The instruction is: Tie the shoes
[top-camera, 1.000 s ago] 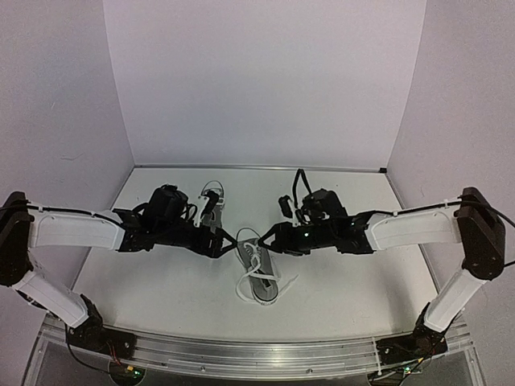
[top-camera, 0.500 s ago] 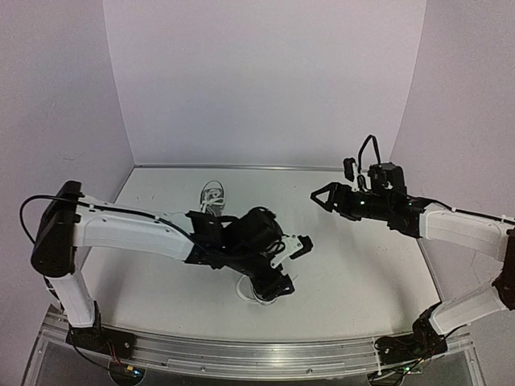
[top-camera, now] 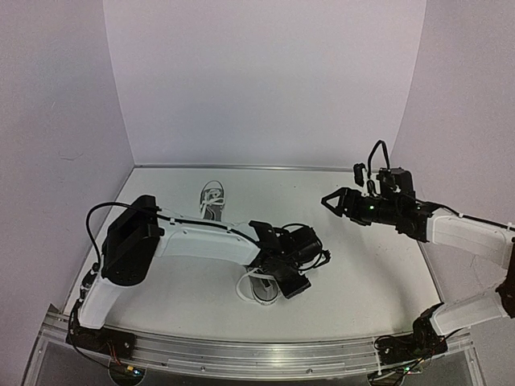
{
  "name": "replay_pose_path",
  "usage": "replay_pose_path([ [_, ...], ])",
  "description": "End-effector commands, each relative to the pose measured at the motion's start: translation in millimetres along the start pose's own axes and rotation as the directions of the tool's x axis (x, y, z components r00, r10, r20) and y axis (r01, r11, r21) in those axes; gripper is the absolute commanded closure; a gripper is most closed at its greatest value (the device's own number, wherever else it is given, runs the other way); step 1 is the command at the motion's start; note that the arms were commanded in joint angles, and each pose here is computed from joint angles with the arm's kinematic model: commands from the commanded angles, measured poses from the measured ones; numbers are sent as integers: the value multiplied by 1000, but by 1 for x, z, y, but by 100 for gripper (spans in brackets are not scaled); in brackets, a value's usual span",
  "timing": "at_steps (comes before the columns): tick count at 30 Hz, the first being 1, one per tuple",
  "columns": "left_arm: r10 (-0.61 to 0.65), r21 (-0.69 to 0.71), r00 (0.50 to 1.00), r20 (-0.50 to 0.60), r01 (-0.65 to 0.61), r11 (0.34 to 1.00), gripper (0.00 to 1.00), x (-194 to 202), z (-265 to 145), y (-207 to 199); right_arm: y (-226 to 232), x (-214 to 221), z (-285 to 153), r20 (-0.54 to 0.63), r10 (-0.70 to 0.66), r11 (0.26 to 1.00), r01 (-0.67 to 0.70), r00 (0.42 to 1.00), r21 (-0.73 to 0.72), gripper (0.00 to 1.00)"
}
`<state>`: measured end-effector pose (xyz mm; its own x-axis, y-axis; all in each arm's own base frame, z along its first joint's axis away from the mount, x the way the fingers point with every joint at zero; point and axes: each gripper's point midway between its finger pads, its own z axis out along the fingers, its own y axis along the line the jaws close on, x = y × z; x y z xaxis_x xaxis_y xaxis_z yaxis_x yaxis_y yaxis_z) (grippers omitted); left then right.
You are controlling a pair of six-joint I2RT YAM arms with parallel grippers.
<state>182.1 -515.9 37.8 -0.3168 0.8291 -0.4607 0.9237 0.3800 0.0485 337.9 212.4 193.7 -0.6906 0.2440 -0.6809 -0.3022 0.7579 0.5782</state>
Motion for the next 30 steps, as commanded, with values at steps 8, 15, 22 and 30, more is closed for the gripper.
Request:
replay_pose_path([
  [8,-146,26,984,-100,149,988,55,17,14,14,3,-5,-10,25,-6,1000,7,1000,-24,21],
  [15,-155,120,965,-213,184,976,79,46,22,-1,5,-9,-11,29,-8,999,9,1000,-32,22],
  [22,-74,124,986,-152,93,988,100,40,-4,-17,4,-1,-3,-12,-17,999,16,1000,-47,23],
  [30,-50,301,998,48,33,953,100,14,-88,-54,2,15,8,-75,-33,996,27,997,-82,25],
])
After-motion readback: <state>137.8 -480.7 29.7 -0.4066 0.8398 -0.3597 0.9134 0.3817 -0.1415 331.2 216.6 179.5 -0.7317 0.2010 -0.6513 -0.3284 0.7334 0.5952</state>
